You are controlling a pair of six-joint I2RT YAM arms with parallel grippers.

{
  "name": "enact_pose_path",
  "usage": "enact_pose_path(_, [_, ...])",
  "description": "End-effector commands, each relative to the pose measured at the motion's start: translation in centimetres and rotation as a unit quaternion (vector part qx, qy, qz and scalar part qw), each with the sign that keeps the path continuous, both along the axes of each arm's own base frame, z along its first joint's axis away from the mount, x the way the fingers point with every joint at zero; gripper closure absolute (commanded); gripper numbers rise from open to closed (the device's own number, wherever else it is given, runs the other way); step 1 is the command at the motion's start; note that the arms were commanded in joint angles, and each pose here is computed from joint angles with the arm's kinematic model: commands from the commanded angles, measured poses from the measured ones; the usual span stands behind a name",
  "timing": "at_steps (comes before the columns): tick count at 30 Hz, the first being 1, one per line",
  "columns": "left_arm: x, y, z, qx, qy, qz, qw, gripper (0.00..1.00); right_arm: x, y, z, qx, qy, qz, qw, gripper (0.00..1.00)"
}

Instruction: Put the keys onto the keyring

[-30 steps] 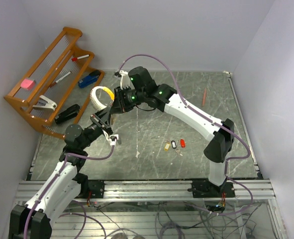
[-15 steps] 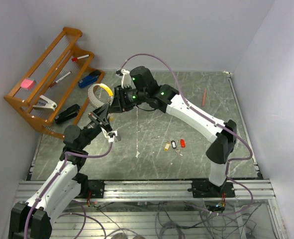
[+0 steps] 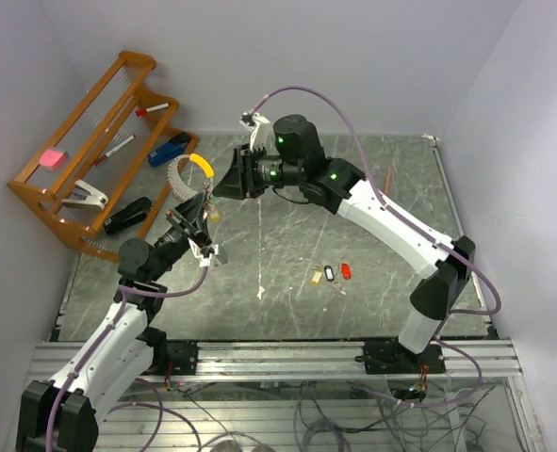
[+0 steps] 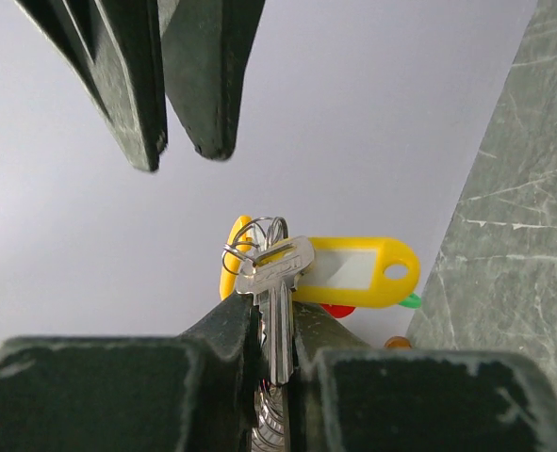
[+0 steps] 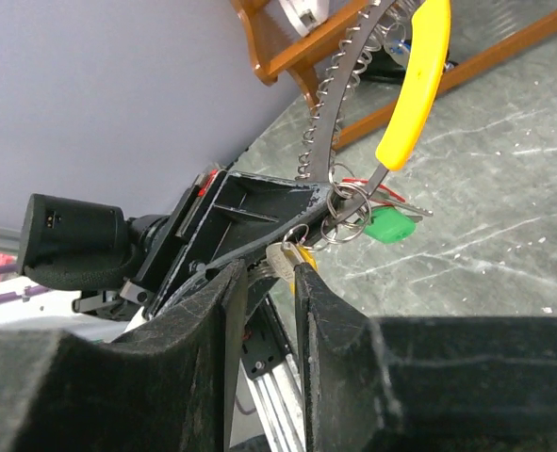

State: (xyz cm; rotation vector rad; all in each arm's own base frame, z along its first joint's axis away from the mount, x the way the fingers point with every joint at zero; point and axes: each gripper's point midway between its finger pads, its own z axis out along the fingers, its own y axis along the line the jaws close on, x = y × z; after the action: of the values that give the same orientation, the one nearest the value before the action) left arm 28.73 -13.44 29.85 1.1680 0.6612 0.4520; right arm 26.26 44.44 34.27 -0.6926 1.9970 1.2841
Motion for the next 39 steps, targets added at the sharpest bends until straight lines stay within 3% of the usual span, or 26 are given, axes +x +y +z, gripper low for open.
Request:
enact_pose_path(1, [-1.0,-0.6,2.3,-0.028,-0.03,-0.028,0.999,0.93,-0.2,-1.1,3.0,0.045,-0.022,0.005,0.999,0.73])
enact_pose_path(9, [-2.1,-1.7,3.0,-0.086,0.019,-0.082,0.993,0.93,0.8,-5.0,1.9,-0.033,-0.21,0.018,0.977,0.73])
enact_pose_path(15, [-3.0,-2.7,3.1,-0.12,0.064,-0.13,0.982,0.93,0.8,-7.1,-0.5,-0.079,-0.275,0.026,0.958,0.56])
enact_pose_path(21, [-4.2,-4.3,2.7,-0.128,0.114,-0.19,0.967,0.93,-0.9,-7.4,-0.8,-0.054,-0.351,0.076,0.932,0.52])
enact_pose_path(28, [-5.5,-5.8,1.5,-0.098,0.168,-0.238,0.951,0.93,-2.0,-7.4,-0.1,-0.041,-0.386,0.115,0.914,0.55])
enact_pose_path(39, [-6.6,-6.9,0.3,-0.076,0.197,-0.282,0.936,0.93,-3.7,-7.0,-0.1,-0.02,-0.401,0.166,0.9,0.63])
